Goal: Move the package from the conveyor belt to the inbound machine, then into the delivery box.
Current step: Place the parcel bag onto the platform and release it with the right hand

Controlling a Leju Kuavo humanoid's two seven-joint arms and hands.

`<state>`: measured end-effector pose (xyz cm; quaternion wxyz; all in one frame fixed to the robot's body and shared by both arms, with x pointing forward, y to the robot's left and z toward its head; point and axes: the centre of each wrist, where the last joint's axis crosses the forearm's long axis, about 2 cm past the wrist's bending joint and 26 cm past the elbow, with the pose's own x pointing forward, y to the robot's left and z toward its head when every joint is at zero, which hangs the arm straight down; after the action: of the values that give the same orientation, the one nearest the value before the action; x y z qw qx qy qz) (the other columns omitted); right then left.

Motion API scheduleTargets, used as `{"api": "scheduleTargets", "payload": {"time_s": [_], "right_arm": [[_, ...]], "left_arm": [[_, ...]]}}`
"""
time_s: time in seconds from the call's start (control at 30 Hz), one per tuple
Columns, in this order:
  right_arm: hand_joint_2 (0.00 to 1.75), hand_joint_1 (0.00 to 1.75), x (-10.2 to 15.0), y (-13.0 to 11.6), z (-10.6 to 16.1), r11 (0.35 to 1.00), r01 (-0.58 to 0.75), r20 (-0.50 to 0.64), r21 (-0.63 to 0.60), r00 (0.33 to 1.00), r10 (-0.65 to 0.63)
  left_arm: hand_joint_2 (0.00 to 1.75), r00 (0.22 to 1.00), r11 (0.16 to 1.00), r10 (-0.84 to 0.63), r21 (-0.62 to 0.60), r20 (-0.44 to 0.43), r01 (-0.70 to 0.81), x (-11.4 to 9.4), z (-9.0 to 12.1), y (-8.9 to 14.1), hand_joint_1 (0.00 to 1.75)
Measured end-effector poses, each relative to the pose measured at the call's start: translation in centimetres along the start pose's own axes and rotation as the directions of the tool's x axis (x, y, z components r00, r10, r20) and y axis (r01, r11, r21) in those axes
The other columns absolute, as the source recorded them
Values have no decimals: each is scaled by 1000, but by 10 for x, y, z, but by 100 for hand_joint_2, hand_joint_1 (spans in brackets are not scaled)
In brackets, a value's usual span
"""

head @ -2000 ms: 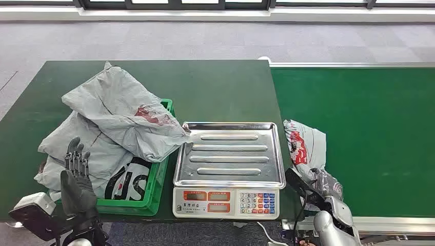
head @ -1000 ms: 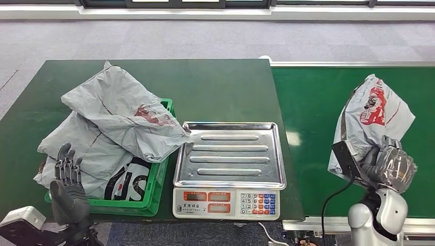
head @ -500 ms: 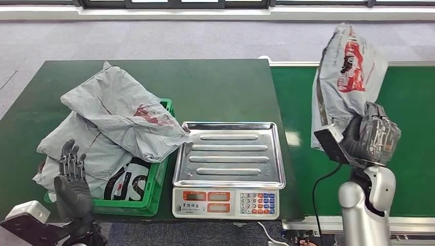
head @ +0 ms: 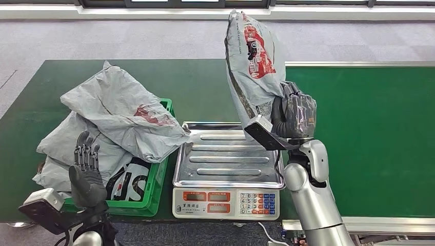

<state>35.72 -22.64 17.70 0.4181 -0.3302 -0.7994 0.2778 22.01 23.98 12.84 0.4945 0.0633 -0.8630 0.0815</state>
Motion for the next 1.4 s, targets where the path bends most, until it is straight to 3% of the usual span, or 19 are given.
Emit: {"api": "scheduleTargets", "payload": {"time_s": [0.13,0.5,0.87,0.9,1.0,1.03,1.2,1.4], "right_arm": [[175,175,6,10,-1,998,34,0,55,999,-34],[175,175,29,56,1,939,116,-134,324,988,-75],[175,175,36,89,25,860,158,-235,485,971,-46],[175,140,37,91,28,857,156,-240,491,970,-39],[175,10,40,94,38,845,157,-249,512,968,-29],[175,0,42,94,41,841,159,-250,517,968,-30],[175,0,52,90,50,853,195,-246,484,966,-81],[175,0,67,66,50,885,341,-160,317,939,-304]], "left_arm": [[0,999,999,-35,34,-1,35,-1,0,0,0],[0,999,995,-23,97,-39,27,-4,-1,-3,0],[0,998,996,-2,89,-61,8,-3,0,-8,0],[0,998,996,-2,87,-62,7,-3,0,-8,0],[0,998,997,2,78,-66,3,-3,-1,-9,0],[0,998,997,5,73,-65,0,-3,-2,-9,0],[0,995,997,60,57,-77,-56,-2,-3,-11,0],[0,989,990,140,24,-48,-139,0,-5,-12,0]]}}
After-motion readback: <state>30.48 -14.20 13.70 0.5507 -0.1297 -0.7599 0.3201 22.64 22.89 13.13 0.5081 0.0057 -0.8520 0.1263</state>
